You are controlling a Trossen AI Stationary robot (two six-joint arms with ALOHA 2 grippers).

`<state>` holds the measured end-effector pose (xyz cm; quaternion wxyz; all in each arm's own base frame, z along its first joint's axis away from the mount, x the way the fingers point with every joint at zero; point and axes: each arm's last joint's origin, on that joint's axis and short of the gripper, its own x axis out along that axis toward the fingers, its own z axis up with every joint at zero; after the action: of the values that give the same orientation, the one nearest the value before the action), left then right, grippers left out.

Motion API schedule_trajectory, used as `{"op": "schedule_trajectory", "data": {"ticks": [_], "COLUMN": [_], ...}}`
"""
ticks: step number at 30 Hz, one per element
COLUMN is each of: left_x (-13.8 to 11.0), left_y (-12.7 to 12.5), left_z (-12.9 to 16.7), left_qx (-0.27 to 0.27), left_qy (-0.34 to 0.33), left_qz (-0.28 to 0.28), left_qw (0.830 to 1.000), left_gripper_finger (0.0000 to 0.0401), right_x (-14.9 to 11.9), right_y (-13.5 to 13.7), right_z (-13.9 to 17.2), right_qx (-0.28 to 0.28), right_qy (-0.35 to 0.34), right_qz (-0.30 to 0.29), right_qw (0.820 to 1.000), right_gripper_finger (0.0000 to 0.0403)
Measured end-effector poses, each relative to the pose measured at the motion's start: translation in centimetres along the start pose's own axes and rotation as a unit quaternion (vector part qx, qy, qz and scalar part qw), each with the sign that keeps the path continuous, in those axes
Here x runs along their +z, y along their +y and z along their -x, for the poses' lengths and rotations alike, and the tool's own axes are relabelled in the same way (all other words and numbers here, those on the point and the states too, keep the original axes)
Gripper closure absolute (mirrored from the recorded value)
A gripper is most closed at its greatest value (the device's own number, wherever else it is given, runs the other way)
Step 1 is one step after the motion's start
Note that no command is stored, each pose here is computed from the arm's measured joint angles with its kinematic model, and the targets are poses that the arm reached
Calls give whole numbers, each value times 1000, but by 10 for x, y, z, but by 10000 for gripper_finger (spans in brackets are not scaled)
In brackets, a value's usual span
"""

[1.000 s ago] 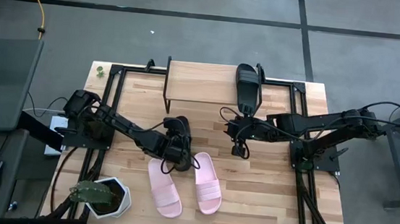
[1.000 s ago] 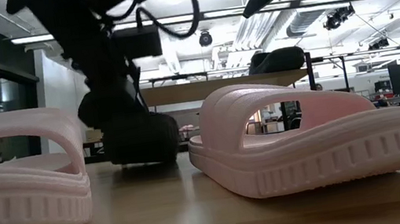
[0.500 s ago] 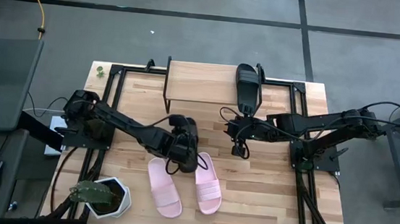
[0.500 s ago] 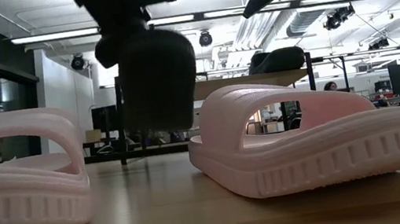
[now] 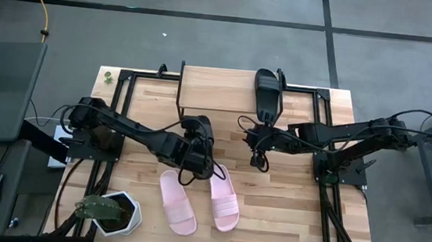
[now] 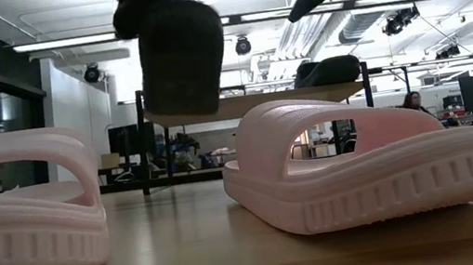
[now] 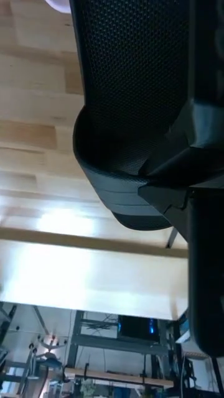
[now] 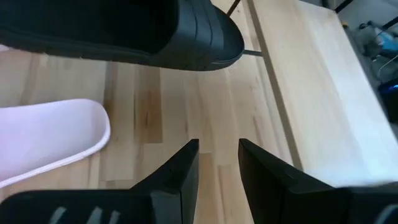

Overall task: Pick and place slides into the shelf
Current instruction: Put the black slide on the shelf

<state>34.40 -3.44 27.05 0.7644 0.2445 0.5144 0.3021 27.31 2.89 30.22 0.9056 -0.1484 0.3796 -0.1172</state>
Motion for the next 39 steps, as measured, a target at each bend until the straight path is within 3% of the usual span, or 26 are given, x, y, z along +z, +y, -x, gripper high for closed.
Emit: {"op": "schedule_trajectory", "data": {"ticks": [12,22,27,33,39], "left_x": [19,27,29,30,32], "left_y": [41,99,125,151,165], "left_z": [34,37,32,29,33], "left_qx": [32,41,15,-37,-88], "left_qy": [-18,3,10,4,-20], "left_qz": [19,58,76,106,126], "left_qw": [999,997,997,994,988], "left_gripper_finger": [390,389,389,389,389], "right_x": [4,13,16,16,23], "right_y": [22,31,41,50,54], "right_z": [13,27,37,46,51], "right_qx": [-50,-89,-98,-150,-160], "right_qy": [-27,-52,-68,-73,-101], "right_qz": [56,75,104,147,171], "right_qw": [997,992,987,975,967], "right_gripper_finger": [301,301,301,300,271]}}
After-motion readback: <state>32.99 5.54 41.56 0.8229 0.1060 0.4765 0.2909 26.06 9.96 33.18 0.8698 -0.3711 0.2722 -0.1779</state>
